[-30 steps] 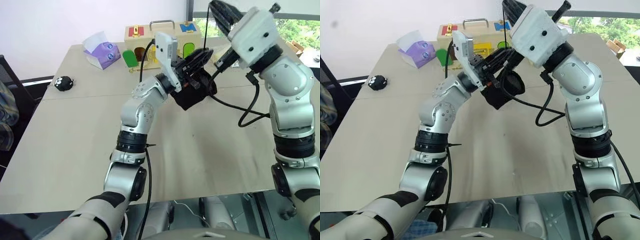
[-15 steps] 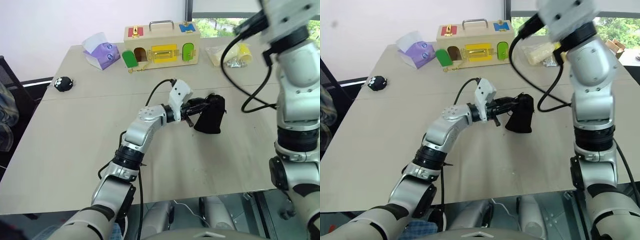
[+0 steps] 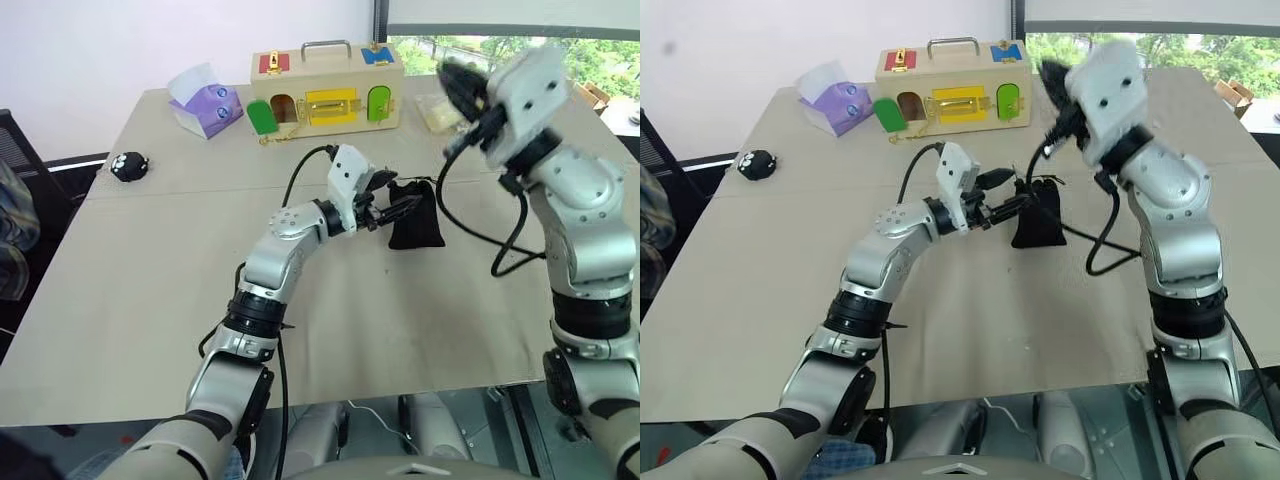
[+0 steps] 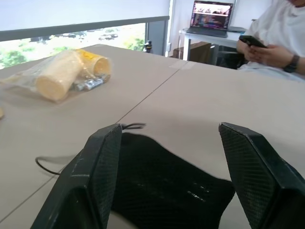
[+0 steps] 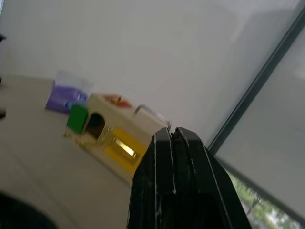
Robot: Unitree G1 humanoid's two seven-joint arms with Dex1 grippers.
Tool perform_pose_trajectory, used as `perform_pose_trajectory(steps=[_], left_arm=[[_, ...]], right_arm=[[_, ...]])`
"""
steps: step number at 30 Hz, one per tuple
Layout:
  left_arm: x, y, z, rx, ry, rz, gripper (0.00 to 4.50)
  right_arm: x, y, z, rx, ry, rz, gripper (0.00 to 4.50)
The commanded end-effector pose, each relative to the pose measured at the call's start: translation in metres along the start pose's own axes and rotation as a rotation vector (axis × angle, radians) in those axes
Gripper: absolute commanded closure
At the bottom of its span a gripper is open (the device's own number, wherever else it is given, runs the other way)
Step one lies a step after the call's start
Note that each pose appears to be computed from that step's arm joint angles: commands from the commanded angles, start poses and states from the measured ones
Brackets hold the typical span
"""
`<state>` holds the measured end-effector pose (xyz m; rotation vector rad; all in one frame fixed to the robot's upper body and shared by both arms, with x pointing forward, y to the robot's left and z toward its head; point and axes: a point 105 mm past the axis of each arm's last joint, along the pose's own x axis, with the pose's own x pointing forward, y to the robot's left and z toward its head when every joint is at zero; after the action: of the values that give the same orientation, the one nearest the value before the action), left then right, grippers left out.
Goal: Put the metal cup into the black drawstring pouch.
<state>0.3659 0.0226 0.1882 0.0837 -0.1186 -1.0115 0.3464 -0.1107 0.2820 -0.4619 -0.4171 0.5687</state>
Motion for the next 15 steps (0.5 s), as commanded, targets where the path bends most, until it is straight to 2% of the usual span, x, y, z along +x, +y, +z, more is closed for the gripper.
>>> perform_pose_trajectory(steps=[1, 5, 6, 8, 12, 14, 15], left_arm=[[-0.015, 0.019, -0.001, -0.009, 0.0, 0.093, 1.14], [-0.043, 0.031, -0.016, -0.01, 0.042, 0.169, 1.14], [-0.051, 0.032, -0.02, -0.012, 0.058, 0.186, 1.05], [-0.07, 0.034, -0.032, -0.019, 0.103, 0.218, 1.05], [-0.112, 0.032, -0.055, -0.023, 0.191, 0.275, 1.05], [-0.129, 0.027, -0.064, -0.023, 0.229, 0.285, 1.05], [-0.138, 0.024, -0.067, -0.026, 0.243, 0.292, 0.8]], right_arm=[[-0.009, 0.001, -0.004, 0.078, 0.025, 0.017, 4.5], [-0.031, 0.012, -0.04, 0.296, 0.126, 0.051, 4.5], [-0.04, 0.015, -0.05, 0.323, 0.162, 0.069, 4.09], [-0.06, 0.027, -0.067, 0.367, 0.222, 0.145, 3.66], [-0.104, 0.042, -0.094, 0.454, 0.327, 0.242, 1.71], [-0.121, 0.041, -0.105, 0.492, 0.349, 0.231, 0.93], [-0.133, 0.041, -0.112, 0.509, 0.366, 0.234, 0.39]])
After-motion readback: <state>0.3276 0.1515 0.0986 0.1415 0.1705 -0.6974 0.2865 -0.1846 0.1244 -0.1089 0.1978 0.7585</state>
